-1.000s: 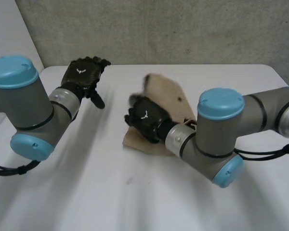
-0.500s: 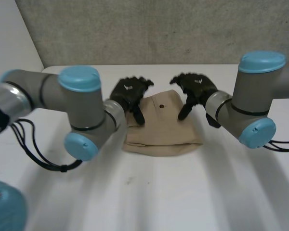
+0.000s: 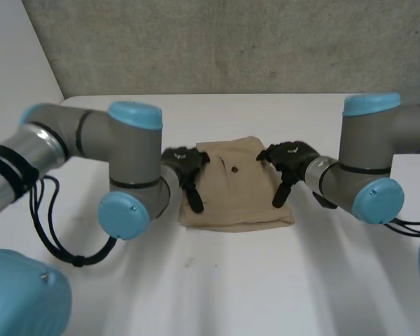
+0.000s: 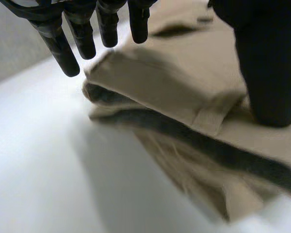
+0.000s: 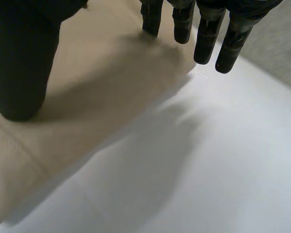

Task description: Fold the shorts.

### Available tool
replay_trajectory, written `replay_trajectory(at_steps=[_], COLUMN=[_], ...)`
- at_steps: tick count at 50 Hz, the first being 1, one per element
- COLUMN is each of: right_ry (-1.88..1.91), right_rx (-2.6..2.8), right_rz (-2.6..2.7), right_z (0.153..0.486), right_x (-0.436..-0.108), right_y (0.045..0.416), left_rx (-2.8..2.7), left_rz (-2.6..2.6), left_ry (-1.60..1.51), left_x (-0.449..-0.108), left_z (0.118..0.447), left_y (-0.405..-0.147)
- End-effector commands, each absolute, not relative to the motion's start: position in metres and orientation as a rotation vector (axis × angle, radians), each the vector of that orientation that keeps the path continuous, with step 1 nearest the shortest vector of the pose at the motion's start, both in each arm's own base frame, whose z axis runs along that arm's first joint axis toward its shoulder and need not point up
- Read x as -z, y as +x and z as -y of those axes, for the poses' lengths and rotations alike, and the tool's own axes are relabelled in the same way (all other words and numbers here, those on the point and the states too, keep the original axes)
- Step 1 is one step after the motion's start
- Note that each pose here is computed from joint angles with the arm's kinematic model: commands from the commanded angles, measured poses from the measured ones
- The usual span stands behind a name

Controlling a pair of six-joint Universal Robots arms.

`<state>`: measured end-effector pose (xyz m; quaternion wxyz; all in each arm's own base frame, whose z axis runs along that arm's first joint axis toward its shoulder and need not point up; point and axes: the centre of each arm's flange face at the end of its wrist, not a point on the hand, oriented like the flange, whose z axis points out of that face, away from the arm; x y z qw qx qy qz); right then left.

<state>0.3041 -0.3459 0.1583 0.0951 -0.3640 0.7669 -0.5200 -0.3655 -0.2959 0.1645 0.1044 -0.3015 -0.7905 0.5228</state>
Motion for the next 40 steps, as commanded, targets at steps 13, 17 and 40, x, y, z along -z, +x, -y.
replay_trajectory(at_steps=[13,17,40], right_ry=[-0.478,-0.485,-0.536], right_rx=[2.246,2.217,2.127], right_rz=[-2.153,-2.173,-2.151], right_z=[0.286,0.269,0.267], right_x=[-0.340,-0.349,-0.339], right_y=[0.238,0.229,0.215], left_rx=[-1.998,-1.970,-1.924], left_rz=[2.094,2.056,2.057], left_ry=[-0.499,-0.429,-0.409], left_x=[-0.360,-0.372,-0.365], left_z=[0.266,0.253,0.241], left_y=[-0.260,-0.247,-0.235])
